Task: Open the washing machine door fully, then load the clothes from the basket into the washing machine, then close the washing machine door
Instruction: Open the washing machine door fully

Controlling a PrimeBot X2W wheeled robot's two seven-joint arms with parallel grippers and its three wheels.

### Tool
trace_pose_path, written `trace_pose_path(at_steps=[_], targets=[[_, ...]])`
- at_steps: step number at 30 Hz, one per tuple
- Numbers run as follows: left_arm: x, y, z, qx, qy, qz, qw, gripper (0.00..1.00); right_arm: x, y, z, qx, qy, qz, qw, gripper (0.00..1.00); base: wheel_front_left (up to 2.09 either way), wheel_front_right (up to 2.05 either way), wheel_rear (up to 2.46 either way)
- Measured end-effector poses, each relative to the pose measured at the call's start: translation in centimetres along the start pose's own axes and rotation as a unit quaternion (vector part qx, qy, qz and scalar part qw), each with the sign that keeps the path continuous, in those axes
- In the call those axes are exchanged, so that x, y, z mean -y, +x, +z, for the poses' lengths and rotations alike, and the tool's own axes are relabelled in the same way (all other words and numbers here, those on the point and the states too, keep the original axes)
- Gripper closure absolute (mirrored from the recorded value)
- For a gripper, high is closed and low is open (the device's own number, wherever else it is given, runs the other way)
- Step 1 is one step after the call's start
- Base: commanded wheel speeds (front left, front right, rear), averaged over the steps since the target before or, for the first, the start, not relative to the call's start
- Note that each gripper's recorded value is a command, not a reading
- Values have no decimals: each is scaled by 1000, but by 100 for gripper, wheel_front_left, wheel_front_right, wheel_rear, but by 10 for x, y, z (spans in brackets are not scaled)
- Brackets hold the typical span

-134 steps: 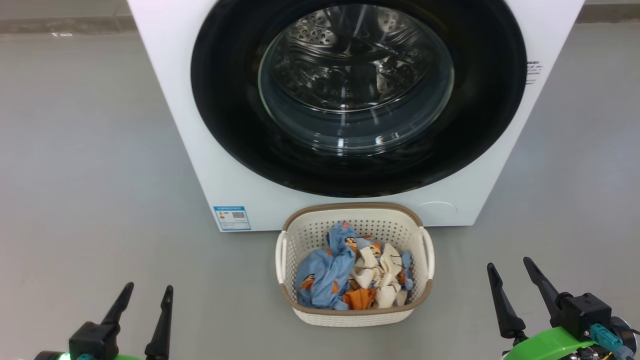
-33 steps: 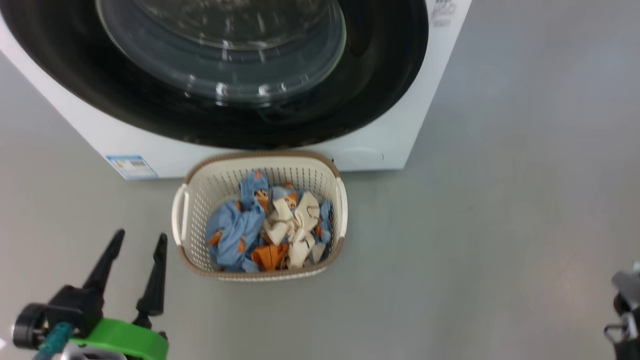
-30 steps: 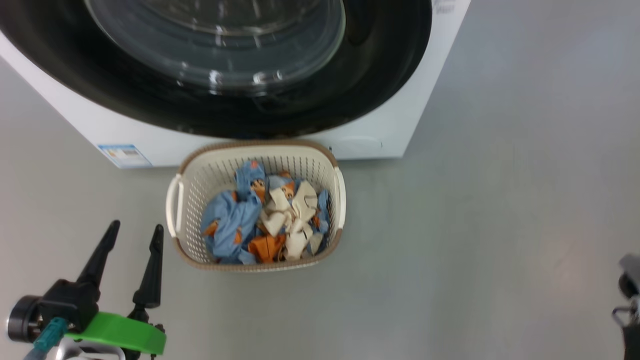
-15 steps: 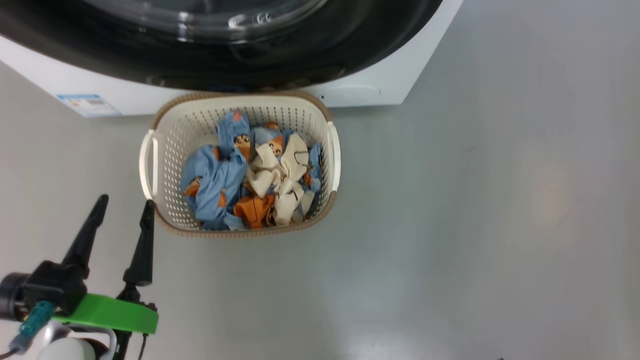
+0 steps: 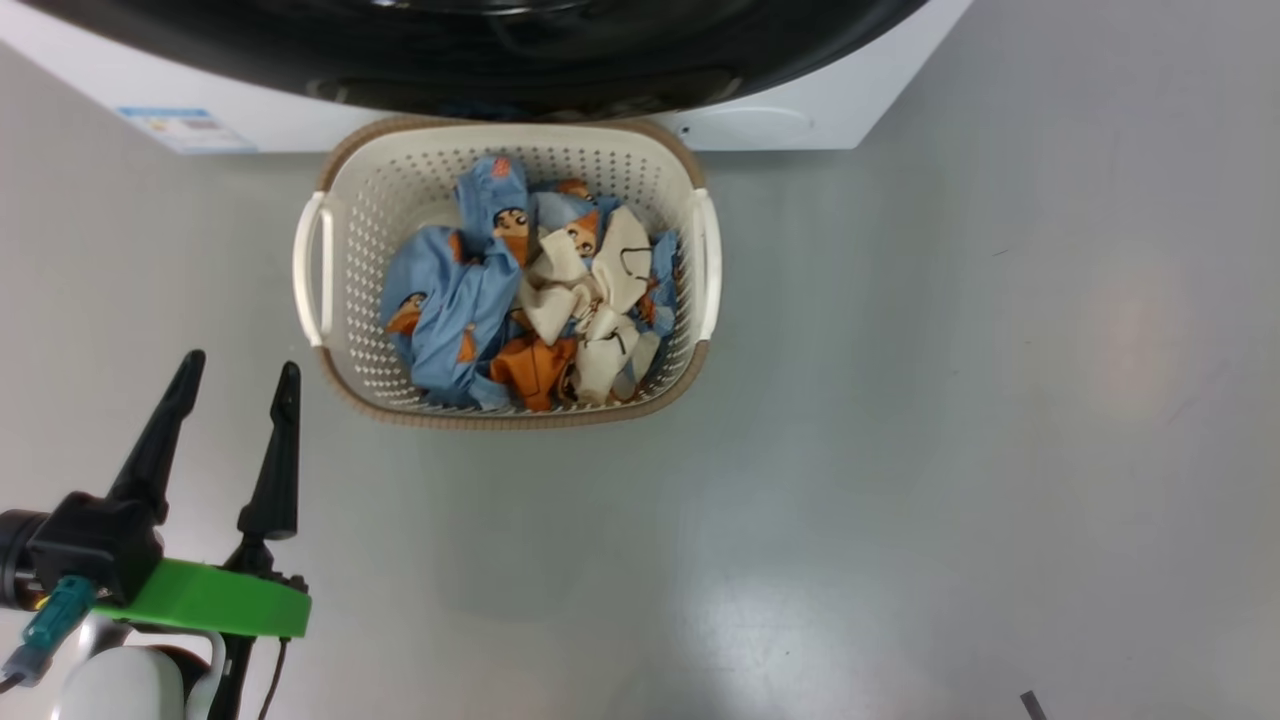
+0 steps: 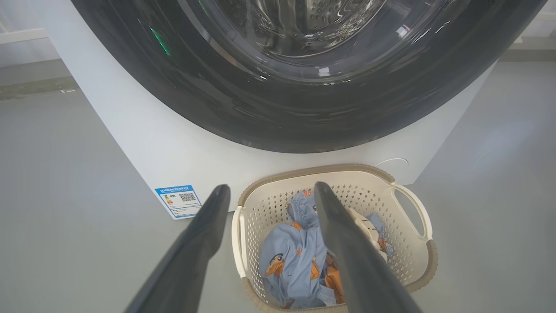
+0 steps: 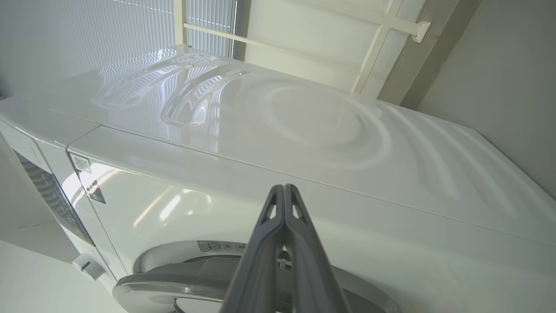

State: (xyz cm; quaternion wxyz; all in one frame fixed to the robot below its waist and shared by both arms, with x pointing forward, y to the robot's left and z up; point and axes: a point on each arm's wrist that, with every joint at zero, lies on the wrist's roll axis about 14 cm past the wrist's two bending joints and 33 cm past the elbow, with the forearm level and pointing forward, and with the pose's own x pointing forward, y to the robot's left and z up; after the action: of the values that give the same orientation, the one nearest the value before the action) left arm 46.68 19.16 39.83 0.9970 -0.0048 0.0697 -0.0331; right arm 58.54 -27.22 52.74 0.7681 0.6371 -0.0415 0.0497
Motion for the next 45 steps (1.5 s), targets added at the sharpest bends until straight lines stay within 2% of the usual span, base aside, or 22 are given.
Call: trace_pose_path(at_steps=[11,24,35,45], targets=[[-13,-6,-14,-19,-1,24,1000,0,-11,39,-64,-112,10,42,993,100,0,0,0],[-26,-8,-20,-26,2,47,999,0,-1,61,-115,-185,21,54,981,100,0,0,0],[-37,-12,-21,-28,5,67,997,0,5,70,-146,-234,22,56,970,100,0,0,0],[-43,-16,-24,-34,6,77,996,0,-2,82,-156,-270,4,71,960,100,0,0,0]])
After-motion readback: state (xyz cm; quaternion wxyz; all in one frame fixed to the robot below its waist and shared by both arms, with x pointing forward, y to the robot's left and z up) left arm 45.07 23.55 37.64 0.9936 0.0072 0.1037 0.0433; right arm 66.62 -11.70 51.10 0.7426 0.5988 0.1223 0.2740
